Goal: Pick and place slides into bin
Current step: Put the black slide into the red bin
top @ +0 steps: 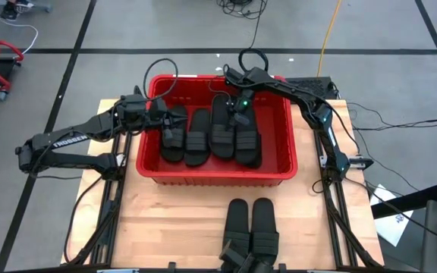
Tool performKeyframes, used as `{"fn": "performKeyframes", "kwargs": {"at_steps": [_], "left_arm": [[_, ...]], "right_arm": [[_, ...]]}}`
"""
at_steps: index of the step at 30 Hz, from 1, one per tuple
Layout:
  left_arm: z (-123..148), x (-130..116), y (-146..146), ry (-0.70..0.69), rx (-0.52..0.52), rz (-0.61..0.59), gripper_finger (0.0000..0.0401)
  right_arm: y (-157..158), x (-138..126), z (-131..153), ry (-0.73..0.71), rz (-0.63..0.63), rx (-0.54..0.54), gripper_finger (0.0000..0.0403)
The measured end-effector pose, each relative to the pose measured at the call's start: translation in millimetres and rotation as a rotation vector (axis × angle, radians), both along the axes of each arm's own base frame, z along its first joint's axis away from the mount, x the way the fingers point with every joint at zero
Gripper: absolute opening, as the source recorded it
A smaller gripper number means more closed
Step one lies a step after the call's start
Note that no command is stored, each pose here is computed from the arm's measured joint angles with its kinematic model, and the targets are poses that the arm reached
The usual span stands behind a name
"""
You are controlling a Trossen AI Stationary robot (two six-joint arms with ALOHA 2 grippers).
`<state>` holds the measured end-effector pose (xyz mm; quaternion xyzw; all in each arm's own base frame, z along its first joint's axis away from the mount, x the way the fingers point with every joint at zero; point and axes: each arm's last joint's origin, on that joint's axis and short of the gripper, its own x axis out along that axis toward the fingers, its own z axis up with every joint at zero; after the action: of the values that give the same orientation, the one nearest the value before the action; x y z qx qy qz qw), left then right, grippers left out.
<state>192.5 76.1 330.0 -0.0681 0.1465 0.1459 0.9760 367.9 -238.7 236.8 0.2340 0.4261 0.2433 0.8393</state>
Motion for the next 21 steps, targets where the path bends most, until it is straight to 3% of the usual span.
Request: {"fn": "performKeyframes", "kwargs": {"at_steps": [9, 16, 21], "left_arm": [[0, 0, 1, 0.003, 0.015, 0.000, 0.0026], [0, 0, 1, 0.002, 0.015, 0.000, 0.0026], [0, 0, 1, 0.001, 0.015, -0.001, 0.0026]], "right_arm": [[1, -2, -16, 0.025, -0.019, 0.025, 0.0011], [0, -1, -16, 0.063, -0.057, 0.034, 0.0062], [0, -2, -16, 0.108, -0.077, -0.015, 0.0096]]}}
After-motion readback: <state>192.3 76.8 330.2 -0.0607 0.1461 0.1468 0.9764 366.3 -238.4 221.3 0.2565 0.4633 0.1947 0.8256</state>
